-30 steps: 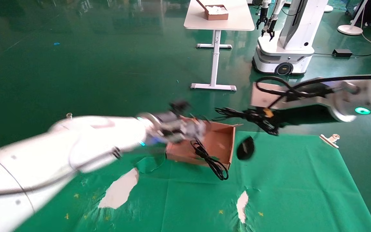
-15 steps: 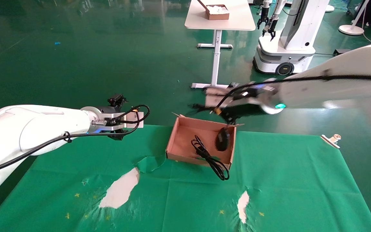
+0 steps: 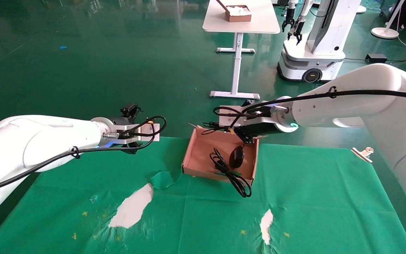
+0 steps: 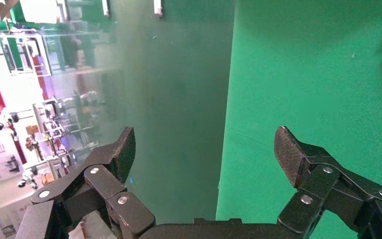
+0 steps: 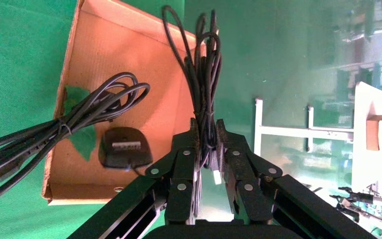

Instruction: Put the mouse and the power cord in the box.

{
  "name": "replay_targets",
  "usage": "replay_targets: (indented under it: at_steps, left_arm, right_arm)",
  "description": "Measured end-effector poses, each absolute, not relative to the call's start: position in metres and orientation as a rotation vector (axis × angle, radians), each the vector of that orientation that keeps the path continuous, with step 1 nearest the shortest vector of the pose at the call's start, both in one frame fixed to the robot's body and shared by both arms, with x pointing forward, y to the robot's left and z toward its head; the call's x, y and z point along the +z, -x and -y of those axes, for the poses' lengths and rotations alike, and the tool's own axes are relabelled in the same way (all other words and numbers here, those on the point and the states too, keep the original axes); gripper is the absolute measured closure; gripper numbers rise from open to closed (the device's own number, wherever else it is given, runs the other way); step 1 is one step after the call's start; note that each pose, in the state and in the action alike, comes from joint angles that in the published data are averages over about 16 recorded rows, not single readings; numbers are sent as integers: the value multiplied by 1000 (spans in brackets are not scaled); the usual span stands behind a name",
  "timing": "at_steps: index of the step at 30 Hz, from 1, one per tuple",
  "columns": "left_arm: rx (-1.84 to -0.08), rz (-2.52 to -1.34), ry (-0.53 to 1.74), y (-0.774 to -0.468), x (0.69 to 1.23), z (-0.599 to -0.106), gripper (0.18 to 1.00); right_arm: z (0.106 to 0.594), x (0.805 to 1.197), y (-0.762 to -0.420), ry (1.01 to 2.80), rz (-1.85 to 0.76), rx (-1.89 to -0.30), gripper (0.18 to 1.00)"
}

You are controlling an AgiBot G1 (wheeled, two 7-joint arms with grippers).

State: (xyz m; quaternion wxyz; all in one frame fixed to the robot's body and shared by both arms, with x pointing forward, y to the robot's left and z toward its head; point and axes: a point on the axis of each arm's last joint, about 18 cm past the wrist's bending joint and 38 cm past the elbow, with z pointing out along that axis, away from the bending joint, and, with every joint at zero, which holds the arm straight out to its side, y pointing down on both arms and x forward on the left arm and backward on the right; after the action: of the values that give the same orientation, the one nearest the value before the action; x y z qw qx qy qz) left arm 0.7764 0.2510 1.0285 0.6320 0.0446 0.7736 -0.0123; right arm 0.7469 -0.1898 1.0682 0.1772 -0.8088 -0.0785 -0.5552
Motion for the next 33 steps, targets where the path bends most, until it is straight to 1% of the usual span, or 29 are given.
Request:
replay_targets:
  at_steps: [4, 10, 16, 27, 33]
  left_arm:
    - [-29, -1771, -103, -777, 1028, -250, 184]
    - [-31, -1771, -104, -777, 1028, -250, 184]
    - [-32, -1771, -104, -777, 1028, -249, 184]
    - [-34, -1772, -103, -777, 1028, -249, 184]
    - [-92, -1810, -72, -774, 1015, -250, 184]
  right_arm:
    - [191, 1070, -746, 2286, 222, -1573, 914]
    - [193, 1071, -744, 2279, 221, -1568, 844]
    - [196, 1064, -740, 2249, 197, -1517, 743]
    - [213, 1035, -721, 2111, 112, -1309, 484]
    - [225, 1021, -703, 2021, 77, -1190, 356]
